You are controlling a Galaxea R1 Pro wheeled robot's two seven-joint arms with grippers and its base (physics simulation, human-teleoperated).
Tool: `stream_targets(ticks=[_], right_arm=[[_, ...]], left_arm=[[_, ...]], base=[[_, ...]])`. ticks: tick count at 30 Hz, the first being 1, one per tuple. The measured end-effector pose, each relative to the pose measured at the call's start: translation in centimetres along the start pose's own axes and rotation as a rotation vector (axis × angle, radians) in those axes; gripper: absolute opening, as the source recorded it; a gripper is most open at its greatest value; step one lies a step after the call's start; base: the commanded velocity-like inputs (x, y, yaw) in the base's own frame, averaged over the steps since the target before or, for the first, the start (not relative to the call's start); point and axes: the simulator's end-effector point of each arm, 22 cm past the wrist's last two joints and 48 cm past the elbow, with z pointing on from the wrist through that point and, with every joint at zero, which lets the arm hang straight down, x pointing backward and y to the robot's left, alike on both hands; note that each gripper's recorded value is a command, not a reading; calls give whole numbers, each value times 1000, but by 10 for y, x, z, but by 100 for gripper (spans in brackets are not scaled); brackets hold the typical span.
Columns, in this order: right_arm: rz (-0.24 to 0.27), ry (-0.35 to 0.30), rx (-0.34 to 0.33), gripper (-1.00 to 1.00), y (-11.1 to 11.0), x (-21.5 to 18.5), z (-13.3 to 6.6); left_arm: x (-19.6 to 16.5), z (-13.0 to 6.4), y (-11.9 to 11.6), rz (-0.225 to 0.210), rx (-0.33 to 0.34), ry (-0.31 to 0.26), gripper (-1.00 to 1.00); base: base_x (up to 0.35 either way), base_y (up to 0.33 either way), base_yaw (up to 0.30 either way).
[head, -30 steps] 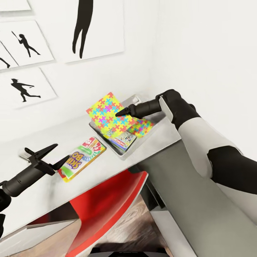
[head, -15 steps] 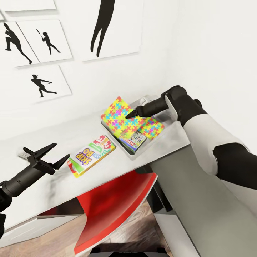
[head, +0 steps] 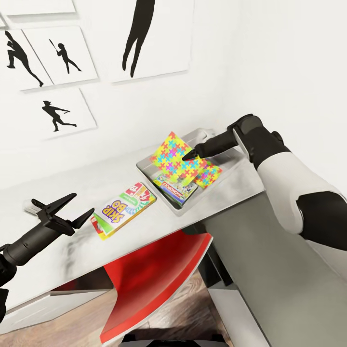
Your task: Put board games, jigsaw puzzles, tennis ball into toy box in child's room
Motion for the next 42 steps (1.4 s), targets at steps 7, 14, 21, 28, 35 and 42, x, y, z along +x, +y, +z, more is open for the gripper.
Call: stream_targets(ticks=[7,14,21,28,35,42], right_arm=[[14,-2,8,-100,-9,3,-3],[27,3,7,-100,-15,7,1],[35,10,2,-100,-19,11,7],[43,17,-3,-100,-22,16,14],[51,25,-10,-100,-25,20,21],[55,34,-17,-100,-26,24,29]], left_arm=[[3,2,3,-6,-4,7,100],[7,5,6,-19,7,20,100],[8,5,9,-28,18,23,100],[8,5,14,-35,14,23,100],[7,5,16,-42,25,22,100],[7,5,19,-49,30,21,100]], base=[[0,0,0],[0,0,0],[0,0,0],[0,0,0],[0,0,0],[0,0,0]])
